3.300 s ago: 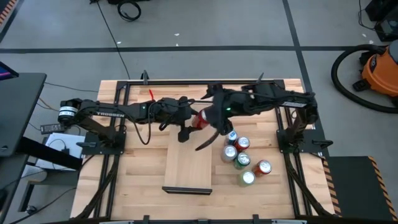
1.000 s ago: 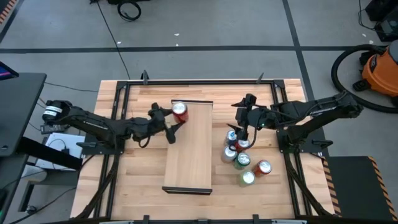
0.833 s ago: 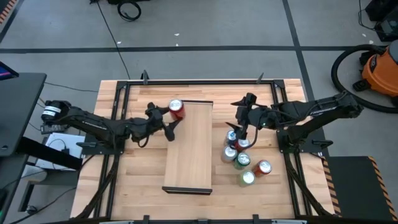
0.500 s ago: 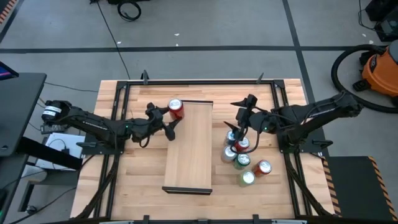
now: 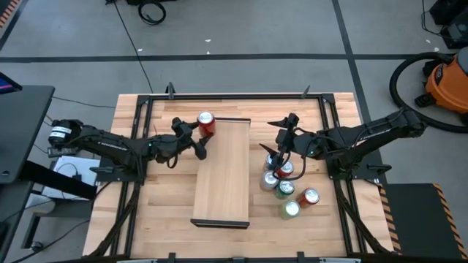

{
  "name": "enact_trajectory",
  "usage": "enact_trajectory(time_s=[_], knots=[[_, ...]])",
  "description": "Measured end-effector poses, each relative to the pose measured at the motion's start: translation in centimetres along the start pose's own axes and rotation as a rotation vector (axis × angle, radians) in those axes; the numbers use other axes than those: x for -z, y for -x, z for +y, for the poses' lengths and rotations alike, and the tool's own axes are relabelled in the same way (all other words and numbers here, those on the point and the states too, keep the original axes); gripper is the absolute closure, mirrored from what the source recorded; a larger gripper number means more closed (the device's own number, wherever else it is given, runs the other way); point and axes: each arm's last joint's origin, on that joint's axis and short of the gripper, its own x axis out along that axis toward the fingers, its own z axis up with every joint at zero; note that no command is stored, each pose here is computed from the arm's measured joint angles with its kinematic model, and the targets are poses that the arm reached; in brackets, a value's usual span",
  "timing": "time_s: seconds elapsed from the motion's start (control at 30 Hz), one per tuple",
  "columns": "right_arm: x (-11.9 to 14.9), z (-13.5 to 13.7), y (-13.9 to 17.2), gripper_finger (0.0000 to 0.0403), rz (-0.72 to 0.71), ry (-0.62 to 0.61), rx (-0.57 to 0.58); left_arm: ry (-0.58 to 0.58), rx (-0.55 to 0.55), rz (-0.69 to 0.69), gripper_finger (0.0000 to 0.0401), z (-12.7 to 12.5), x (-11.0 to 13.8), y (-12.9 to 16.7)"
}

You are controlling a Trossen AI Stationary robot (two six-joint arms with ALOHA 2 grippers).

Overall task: Place canned beverage on shelf
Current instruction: Put the red soda can on the shelf

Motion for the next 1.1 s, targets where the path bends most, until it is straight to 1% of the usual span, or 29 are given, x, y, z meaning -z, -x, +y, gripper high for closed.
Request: enact_trajectory(time_s=[0.23,0.43,0.57,0.7,0.9,1.1], knots=[[0.0,0.0,0.0,0.0007,-0.002,-0.002,-0.001,-0.013,0.049,0.05,0.0094,0.4,0.7,-1.2],[0.0,0.0,0.0,0.0007,0.0,0.001,-0.001,-0.013,0.042,0.057,0.0092,0.4,0.9,-1.5],[0.0,0.0,0.0,0.0007,0.0,0.001,-0.001,-0.014,0.048,0.061,0.008,0.3,0.9,-1.4],[0.1,0.0,0.0,0.0007,0.004,0.005,-0.001,-0.014,0.063,0.069,0.0059,0.3,1.0,-1.4],[0.1,0.0,0.0,0.0007,0.006,0.006,-0.002,-0.046,0.069,0.078,0.0029,0.3,1.2,-1.4],[0.1,0.0,0.0,0.0007,0.009,0.008,-0.002,-0.094,0.097,0.06,0.0013,-0.2,0.8,-0.9]])
